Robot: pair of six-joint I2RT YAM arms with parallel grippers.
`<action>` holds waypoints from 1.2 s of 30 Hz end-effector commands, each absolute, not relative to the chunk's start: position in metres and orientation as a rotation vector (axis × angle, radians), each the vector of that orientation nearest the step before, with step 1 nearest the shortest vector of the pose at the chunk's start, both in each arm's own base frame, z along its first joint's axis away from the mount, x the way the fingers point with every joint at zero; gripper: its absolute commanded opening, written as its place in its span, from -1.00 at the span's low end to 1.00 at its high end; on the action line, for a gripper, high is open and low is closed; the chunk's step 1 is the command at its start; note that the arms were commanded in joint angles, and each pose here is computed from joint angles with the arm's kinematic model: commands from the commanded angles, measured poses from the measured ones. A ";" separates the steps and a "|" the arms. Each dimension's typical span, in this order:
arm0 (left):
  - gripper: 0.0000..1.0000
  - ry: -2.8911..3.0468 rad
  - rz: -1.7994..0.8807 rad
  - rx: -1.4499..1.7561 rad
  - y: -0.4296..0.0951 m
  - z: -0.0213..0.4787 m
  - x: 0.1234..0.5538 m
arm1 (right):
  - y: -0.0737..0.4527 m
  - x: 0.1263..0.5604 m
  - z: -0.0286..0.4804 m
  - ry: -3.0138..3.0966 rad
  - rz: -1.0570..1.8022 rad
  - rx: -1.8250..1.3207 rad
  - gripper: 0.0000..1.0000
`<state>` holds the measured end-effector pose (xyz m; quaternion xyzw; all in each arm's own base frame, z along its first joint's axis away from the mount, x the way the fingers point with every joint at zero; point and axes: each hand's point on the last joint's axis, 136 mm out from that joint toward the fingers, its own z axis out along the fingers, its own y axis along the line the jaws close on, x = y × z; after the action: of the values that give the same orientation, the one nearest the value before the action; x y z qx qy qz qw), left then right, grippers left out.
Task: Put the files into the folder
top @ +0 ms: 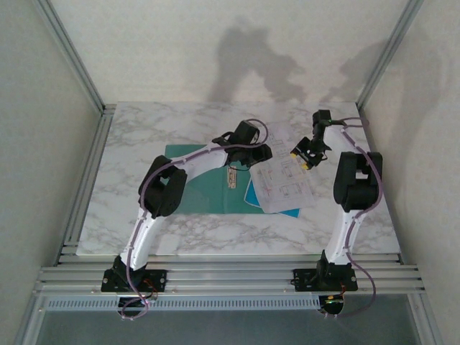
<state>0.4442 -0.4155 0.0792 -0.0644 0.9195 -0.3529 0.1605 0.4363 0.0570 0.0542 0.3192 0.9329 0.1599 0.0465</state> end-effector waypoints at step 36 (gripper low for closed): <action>-1.00 2.674 -0.981 -0.203 -0.416 0.060 0.445 | 0.053 0.429 0.061 2.881 0.485 0.944 0.34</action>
<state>0.4401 -0.4141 0.0407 -0.0760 0.9297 -0.3367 0.1281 0.4310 0.0536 0.0322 0.3186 0.9348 0.1562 0.0137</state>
